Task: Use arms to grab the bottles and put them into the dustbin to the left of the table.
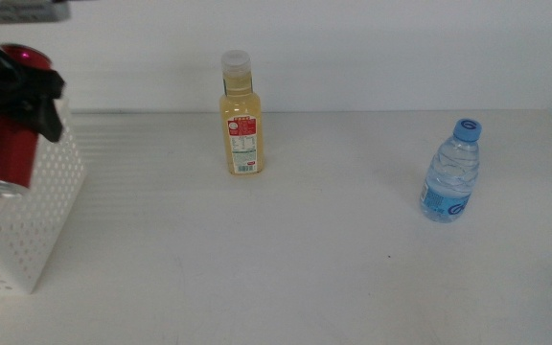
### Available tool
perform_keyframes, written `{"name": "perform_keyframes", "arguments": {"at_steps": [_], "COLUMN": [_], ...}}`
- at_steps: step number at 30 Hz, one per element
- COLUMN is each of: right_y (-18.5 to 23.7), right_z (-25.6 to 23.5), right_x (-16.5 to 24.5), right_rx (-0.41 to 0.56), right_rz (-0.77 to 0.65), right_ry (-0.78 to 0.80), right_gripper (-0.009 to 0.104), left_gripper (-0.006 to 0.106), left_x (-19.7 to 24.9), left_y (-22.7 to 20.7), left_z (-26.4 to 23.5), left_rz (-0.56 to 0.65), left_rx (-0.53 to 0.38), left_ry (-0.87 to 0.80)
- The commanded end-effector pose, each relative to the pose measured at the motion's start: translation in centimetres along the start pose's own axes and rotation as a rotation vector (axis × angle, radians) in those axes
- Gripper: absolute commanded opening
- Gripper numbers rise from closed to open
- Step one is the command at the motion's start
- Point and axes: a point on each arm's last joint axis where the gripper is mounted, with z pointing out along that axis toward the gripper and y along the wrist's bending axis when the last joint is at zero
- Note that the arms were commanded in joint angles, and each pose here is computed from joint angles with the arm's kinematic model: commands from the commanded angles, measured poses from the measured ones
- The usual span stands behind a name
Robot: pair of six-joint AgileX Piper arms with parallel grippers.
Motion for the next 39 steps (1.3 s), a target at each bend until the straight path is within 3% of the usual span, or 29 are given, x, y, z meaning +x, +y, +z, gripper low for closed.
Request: {"name": "perform_keyframes", "arguments": {"at_steps": [1,10,20,39], "right_y": [-0.2,-0.2,-0.2,-0.2], "right_z": [-0.3,-0.3,-0.3,-0.3], "right_x": [-1.2,-1.2,-1.2,-1.2], "right_rx": [0.022,0.022,0.022,0.022], "right_rz": [-0.01,-0.01,-0.01,-0.01], "right_ry": [-0.117,-0.117,-0.117,-0.117], "right_gripper": [0.064,0.064,0.064,0.064], "left_gripper": [-0.005,-0.005,-0.005,-0.005], "left_x": [-0.1,0.3,-1.7,-3.6], "left_y": [0.8,6.3,11.1,13.3], "left_z": [-3.4,-3.8,-0.7,8.2], "left_rz": [-0.006,-0.069,-0.111,-0.136], "left_rx": [-0.002,-0.06,-0.086,0.012], "left_ry": [-0.088,-0.106,-0.063,-0.003]}}
